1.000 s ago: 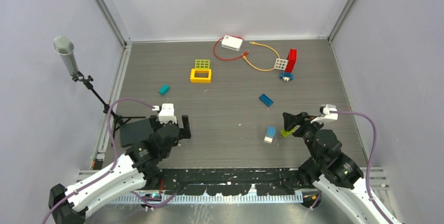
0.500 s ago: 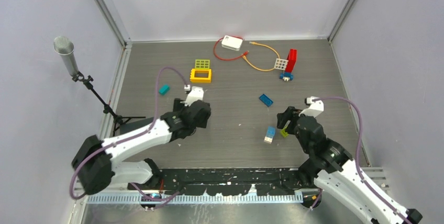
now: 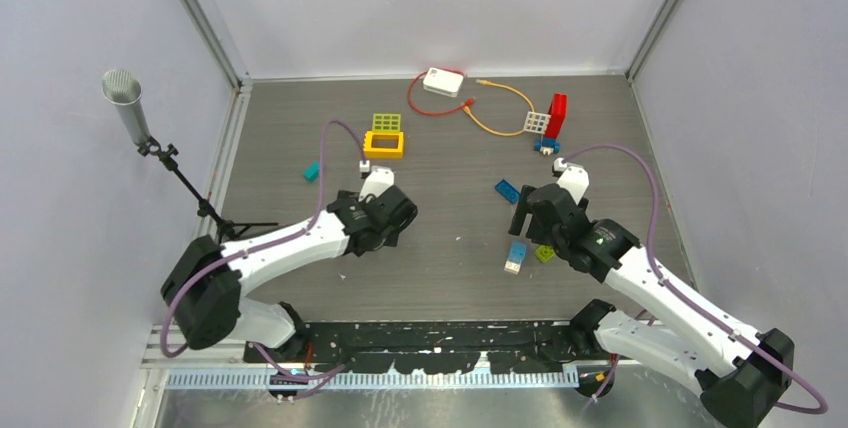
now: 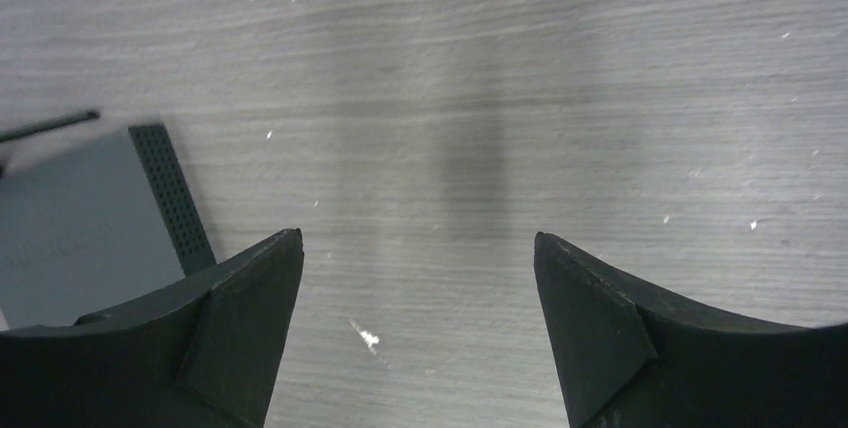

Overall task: Insert the plug into the switch port
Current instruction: Move the switch port to the center of the board.

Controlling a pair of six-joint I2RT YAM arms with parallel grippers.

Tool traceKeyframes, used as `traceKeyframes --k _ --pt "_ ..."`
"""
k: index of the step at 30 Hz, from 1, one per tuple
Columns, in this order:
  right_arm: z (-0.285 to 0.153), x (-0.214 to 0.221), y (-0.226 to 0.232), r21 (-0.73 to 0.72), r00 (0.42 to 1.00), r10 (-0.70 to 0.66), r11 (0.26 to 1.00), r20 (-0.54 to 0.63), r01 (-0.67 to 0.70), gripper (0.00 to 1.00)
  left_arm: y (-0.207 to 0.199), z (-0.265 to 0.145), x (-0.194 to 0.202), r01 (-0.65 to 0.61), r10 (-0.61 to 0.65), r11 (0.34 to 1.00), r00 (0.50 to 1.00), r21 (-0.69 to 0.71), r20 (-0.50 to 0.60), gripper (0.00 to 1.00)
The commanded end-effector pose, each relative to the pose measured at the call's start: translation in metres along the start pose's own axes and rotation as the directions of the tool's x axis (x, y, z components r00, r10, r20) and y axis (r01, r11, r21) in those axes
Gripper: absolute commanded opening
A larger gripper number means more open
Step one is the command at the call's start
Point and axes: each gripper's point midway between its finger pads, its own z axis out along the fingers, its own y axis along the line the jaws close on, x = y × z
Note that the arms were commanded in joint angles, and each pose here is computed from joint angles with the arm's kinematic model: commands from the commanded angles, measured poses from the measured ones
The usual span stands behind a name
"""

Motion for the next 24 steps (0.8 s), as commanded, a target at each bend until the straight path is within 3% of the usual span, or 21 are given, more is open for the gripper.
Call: traceKeyframes --k 1,5,10,13,16,24 --pt "-0.009 -0.005 0.005 -0.042 1.0 -0.016 0.999 0.005 0.016 0.85 0.022 -0.016 0.005 0.119 -0.118 0.993 0.992 -0.011 0.035 0.9" --pt "-0.011 0.0 0.004 -0.064 0.999 -0.037 0.997 0.001 0.037 0.85 0.057 -0.03 0.01 0.204 -0.198 0.972 0.978 -0.117 0.063 0.99" --pt "-0.011 0.009 0.008 -0.11 0.999 -0.033 0.994 -0.023 0.03 0.85 0.098 -0.025 0.013 0.384 -0.387 0.901 0.922 -0.203 0.026 1.0" --pt "-0.011 0.011 0.01 -0.127 0.999 -0.029 0.992 -0.026 0.026 0.85 0.136 -0.018 0.023 0.54 -0.561 0.799 0.828 -0.263 -0.003 1.0" --pt "-0.012 0.014 0.012 -0.148 0.999 -0.025 0.989 -0.029 0.021 0.85 0.173 -0.018 0.029 0.674 -0.688 0.678 0.722 -0.295 0.068 1.0" --pt "-0.014 0.018 0.018 -0.198 0.999 -0.032 0.98 -0.035 0.025 0.85 0.24 -0.008 0.058 0.804 -0.82 0.438 0.541 -0.403 0.188 1.0"
